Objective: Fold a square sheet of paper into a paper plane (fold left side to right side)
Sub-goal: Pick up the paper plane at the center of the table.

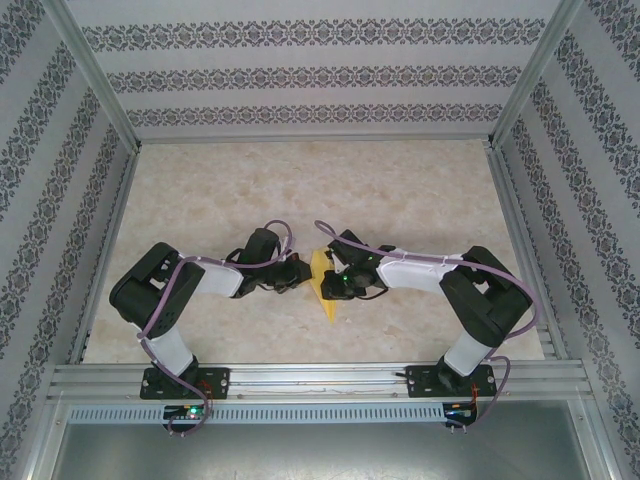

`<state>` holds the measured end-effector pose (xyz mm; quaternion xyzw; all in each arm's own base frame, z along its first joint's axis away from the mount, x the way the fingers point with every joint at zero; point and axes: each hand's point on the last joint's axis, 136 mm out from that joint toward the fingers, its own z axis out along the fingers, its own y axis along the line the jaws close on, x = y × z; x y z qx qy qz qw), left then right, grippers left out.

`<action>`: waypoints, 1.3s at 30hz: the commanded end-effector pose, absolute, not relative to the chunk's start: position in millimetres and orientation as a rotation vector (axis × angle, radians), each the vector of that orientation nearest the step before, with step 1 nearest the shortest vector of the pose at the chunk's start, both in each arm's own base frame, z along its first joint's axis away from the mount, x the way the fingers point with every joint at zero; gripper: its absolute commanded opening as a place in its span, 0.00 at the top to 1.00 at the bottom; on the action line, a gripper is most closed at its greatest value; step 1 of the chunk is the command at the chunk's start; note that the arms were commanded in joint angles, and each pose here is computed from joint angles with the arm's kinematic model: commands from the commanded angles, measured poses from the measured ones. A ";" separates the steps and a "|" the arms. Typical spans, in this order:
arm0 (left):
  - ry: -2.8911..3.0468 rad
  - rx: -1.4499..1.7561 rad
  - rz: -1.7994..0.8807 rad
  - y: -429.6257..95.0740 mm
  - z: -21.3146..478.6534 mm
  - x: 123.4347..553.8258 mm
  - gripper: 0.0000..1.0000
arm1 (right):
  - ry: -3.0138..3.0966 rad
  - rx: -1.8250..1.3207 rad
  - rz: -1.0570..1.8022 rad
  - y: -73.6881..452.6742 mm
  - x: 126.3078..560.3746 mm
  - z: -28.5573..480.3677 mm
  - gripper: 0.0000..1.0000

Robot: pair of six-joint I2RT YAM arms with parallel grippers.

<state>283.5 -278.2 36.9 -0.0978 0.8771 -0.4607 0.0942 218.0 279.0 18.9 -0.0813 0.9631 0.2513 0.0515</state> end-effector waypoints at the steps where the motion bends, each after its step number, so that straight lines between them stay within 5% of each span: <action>1: 2.576 -0.277 -1.386 -282.0 37.6 283.4 0.97 | 2.943 -0.242 0.732 282.3 219.0 17.0 0.86; 9: 2.515 -0.241 -1.350 -273.8 57.3 284.9 0.76 | 2.943 -0.179 0.677 277.9 222.7 25.2 1.00; 21: 2.429 -0.161 -0.762 -165.9 135.0 269.8 0.33 | 2.874 -0.095 0.263 242.5 293.0 68.6 1.00; 29: 2.439 -0.181 -0.577 -123.4 143.8 246.8 0.27 | 2.874 -0.119 0.133 247.7 360.0 67.8 1.00; 39: 2.480 -0.170 -0.639 -132.4 134.5 245.9 0.25 | 2.968 -0.108 0.124 252.7 385.7 31.1 1.00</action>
